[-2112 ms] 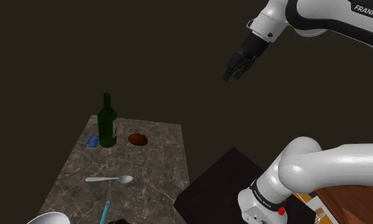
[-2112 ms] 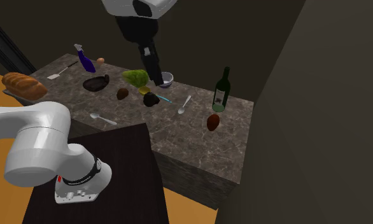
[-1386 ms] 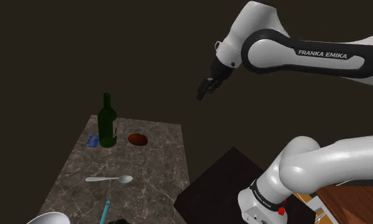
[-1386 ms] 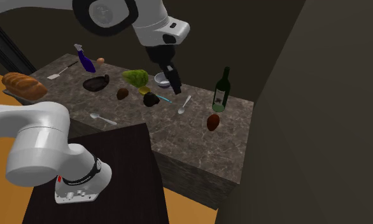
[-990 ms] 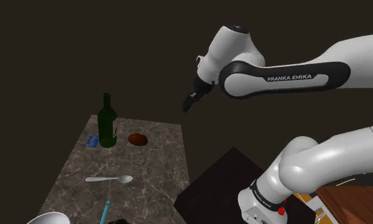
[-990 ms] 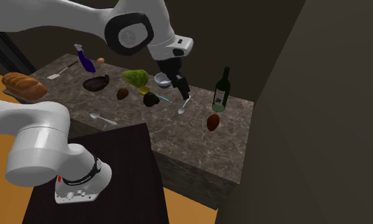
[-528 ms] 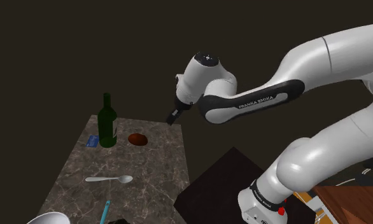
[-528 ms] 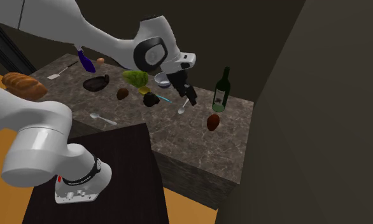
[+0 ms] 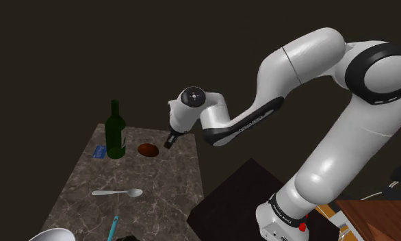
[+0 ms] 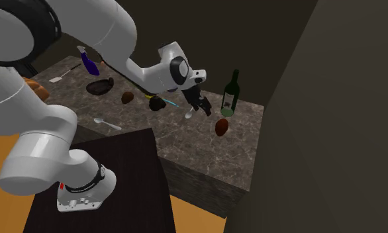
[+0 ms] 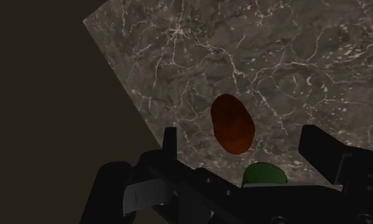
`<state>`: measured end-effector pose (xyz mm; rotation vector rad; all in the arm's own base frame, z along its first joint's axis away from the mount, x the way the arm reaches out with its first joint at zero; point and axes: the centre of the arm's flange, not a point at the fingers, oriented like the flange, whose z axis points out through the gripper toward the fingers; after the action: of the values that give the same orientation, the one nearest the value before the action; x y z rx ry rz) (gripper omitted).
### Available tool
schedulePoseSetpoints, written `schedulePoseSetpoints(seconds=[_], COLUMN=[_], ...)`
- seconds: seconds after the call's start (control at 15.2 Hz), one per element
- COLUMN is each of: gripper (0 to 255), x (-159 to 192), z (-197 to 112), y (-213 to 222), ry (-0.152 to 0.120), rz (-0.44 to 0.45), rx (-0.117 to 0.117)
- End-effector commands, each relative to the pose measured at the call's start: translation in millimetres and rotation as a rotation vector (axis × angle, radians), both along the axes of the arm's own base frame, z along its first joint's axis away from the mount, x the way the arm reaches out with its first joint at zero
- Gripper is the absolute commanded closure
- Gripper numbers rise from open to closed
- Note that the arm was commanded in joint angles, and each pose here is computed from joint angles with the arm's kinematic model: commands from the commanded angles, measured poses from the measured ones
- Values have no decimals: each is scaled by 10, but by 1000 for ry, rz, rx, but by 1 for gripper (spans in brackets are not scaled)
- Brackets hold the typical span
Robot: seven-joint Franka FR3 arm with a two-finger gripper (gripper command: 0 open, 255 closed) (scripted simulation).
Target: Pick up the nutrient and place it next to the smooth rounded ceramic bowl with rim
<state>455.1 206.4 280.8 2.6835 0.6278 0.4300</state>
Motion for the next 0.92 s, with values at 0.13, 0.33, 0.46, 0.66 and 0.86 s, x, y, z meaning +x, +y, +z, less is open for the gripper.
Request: schedulePoseSetpoints(seconds=[0.13,0.33,0.46,0.66,0.86], gripper=[0,0,0,0,0], x=[202,340,434,577,720], z=[-508,-891,-1148,-1534,-1908], y=[149,250,309,387,450], ry=[-31,-49,-62,-81,-99], rz=[60,101,128,169,209], rx=[-70,-120,-154,-204,-253])
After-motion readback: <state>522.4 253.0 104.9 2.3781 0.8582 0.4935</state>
